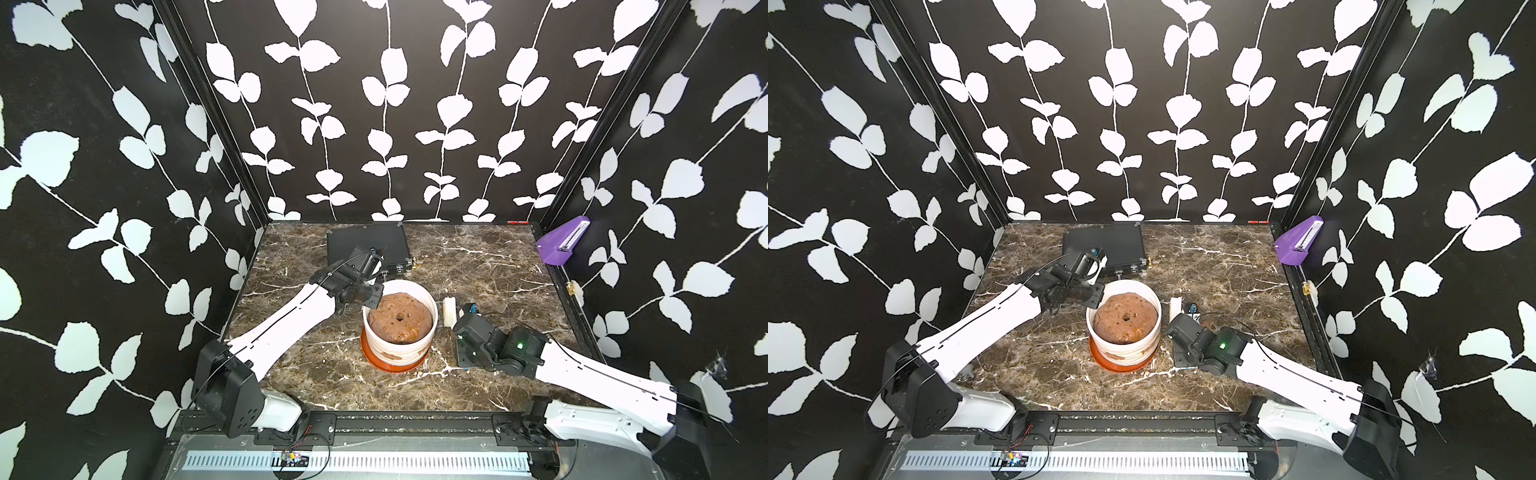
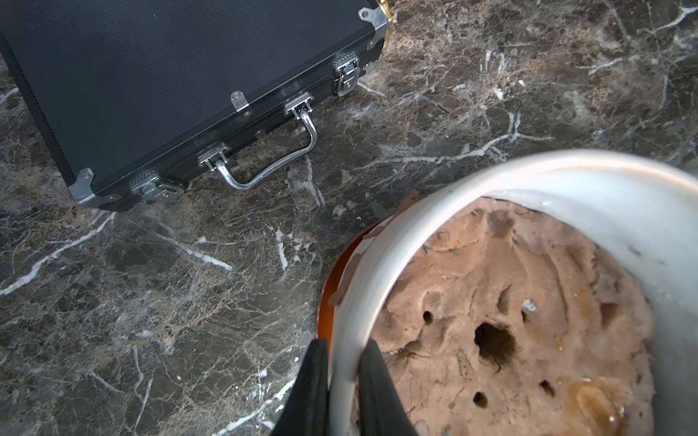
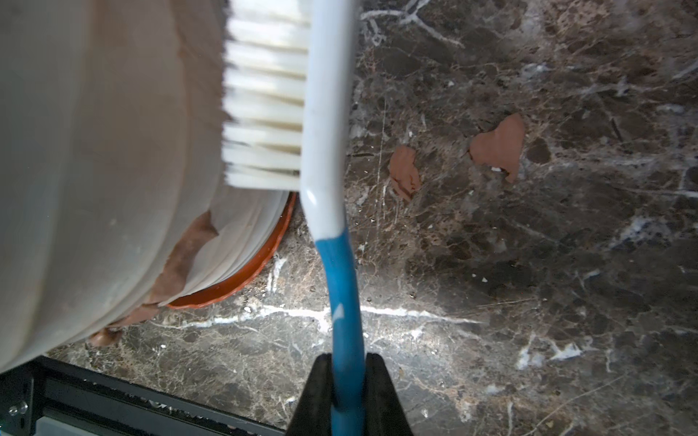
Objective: Scrub the dried mud off the ceramic pot
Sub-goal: Rotate the pot on the tray.
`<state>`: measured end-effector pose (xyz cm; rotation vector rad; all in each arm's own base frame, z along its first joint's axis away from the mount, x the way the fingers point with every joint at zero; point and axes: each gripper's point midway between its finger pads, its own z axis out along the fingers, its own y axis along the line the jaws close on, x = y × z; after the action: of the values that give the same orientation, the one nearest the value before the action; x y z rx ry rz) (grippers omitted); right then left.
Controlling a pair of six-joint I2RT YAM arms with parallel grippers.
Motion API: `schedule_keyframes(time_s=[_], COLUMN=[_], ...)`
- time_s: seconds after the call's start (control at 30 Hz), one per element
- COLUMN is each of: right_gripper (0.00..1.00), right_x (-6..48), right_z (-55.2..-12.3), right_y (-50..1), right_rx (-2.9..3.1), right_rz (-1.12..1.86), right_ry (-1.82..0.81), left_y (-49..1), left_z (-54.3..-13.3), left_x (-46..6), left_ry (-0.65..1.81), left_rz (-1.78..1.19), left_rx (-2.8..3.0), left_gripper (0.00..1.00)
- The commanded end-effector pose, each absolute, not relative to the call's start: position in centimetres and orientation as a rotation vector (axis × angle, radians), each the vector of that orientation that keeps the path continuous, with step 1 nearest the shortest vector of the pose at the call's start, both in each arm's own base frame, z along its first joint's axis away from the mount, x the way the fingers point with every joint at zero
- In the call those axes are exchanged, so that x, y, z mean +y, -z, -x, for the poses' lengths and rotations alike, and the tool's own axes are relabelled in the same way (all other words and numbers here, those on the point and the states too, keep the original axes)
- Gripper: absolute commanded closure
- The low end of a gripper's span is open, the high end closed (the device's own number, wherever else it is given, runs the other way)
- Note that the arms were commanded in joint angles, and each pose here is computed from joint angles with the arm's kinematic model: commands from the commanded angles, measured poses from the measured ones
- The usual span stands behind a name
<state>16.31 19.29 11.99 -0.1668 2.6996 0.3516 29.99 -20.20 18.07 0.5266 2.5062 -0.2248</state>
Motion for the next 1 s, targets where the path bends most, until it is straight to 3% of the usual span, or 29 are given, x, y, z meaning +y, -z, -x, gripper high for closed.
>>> schedule_keyframes(time_s=[0.0, 0.43, 0.53, 0.67, 0.83, 0.97], right_gripper=[1.0, 1.0, 1.0, 1.0, 1.0, 1.0], right_x=[20.0, 21.7, 22.2, 21.9, 20.9, 21.2], right_z=[-16.6, -16.2, -16.1, -16.3, -16.2, -16.0], right_y=[-12.2, -10.5, -10.4, -10.7, -9.9, -10.2], right_rx=[2.674, 2.732, 2.743, 2.732, 2.743, 2.757], right_rz=[0.135, 0.14, 0.14, 0.124, 0.103, 0.121], right_ry=[-0.399, -0.46, -0.482, -0.467, -0.408, -0.417], left_y=[-18.7, -19.1, -19.6, -19.8, -19.1, -19.4], left_z=[-29.7, -26.8, -26.9, -27.8, -29.2, -30.1], left_x=[-18.0, -16.2, -16.6, -17.0, -17.7, -18.4], left_ry=[0.166, 0.224, 0.264, 0.25, 0.205, 0.225], left_rz=[-0.386, -0.325, -0.317, -0.322, -0.341, -0.339], left_rx=[2.493, 2.482, 2.457, 2.444, 2.464, 2.454], left_gripper=[1.0, 1.0, 0.74, 0.6, 0.6, 0.69])
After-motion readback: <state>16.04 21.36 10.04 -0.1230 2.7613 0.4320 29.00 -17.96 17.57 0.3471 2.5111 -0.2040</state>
